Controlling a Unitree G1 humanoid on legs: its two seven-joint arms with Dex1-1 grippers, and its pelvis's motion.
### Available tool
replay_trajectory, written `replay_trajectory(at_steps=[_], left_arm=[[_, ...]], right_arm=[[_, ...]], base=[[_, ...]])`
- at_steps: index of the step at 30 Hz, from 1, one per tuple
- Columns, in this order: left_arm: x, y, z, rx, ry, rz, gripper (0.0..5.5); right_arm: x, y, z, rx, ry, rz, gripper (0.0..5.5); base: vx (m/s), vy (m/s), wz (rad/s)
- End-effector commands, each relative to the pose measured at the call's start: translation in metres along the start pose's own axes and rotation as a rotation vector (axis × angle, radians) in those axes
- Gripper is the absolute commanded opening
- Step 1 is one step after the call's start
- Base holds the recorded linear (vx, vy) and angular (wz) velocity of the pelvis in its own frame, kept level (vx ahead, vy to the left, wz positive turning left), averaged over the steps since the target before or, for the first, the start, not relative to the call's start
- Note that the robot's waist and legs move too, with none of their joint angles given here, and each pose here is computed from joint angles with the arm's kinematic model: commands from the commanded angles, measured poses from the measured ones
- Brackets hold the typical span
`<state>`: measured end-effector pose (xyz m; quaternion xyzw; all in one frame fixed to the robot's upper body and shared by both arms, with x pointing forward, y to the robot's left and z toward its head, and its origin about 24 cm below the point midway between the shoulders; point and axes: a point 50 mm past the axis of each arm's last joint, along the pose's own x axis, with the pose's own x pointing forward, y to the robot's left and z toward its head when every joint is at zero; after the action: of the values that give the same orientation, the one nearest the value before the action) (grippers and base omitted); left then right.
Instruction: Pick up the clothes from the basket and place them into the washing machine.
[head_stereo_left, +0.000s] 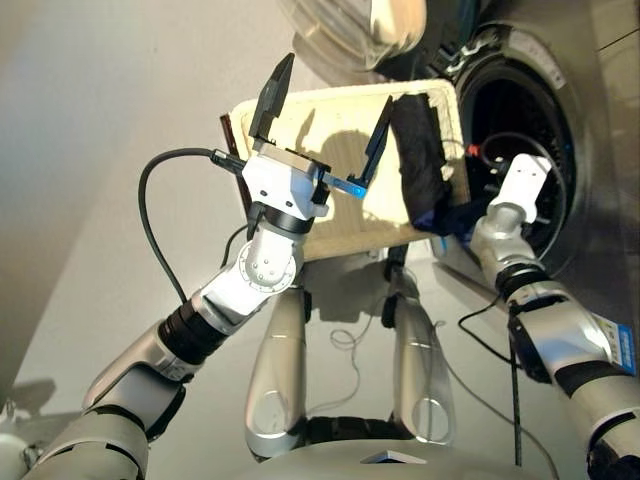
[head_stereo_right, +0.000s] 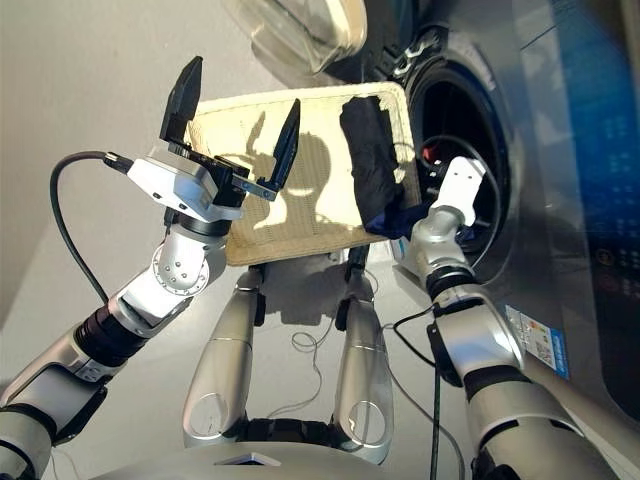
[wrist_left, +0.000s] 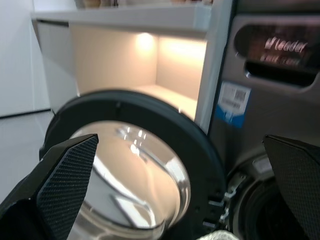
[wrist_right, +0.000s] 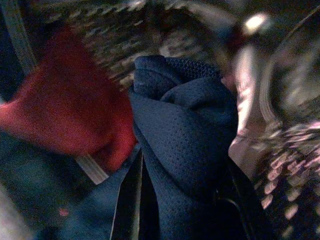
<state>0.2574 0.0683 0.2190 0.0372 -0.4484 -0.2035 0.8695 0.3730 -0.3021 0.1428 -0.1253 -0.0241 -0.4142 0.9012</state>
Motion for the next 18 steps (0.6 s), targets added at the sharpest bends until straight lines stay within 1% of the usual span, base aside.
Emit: replay_trajectory(at_steps=[1, 4, 8, 9, 10, 11, 12, 14, 18], left_arm=[[0.007, -0.004, 0.045, -0.073, -0.218, -0.031, 5.5], [0.006, -0.002, 0.046, -0.057, -0.222, -0.025, 5.5], [0.006, 0.003, 0.047, -0.023, -0.228, -0.021, 5.5], [0.005, 0.003, 0.047, -0.024, -0.226, -0.019, 5.5], [0.005, 0.004, 0.047, -0.012, -0.226, -0.025, 5.5], [0.005, 0.004, 0.048, -0.011, -0.229, -0.022, 5.5], [0.005, 0.005, 0.047, -0.004, -0.225, -0.032, 5.5], [0.005, 0.005, 0.048, 0.001, -0.228, -0.033, 5.5], [0.003, 0.006, 0.046, 0.001, -0.211, -0.052, 5.5]], right_arm=[[0.042, -0.069, 0.062, -0.016, -0.182, -0.238, 0.0], [0.051, -0.093, 0.083, -0.103, -0.24, -0.322, 0.0], [0.057, -0.111, 0.112, -0.106, -0.308, -0.374, 0.0], [0.057, -0.11, 0.113, -0.11, -0.309, -0.372, 0.0], [0.058, -0.117, 0.128, -0.128, -0.345, -0.399, 0.0], [0.058, -0.117, 0.129, -0.128, -0.348, -0.399, 0.0], [0.058, -0.124, 0.142, -0.132, -0.38, -0.421, 0.0], [0.058, -0.127, 0.153, -0.131, -0.409, -0.432, 0.0], [0.058, -0.146, 0.172, -0.124, -0.453, -0.491, 0.0]], base=[[-0.067, -0.023, 0.16], [0.0, 0.0, 0.0], [0.0, 0.0, 0.0], [0.0, 0.0, 0.0], [0.0, 0.0, 0.0], [0.0, 0.0, 0.0], [0.0, 0.0, 0.0], [0.0, 0.0, 0.0], [0.0, 0.0, 0.0]])
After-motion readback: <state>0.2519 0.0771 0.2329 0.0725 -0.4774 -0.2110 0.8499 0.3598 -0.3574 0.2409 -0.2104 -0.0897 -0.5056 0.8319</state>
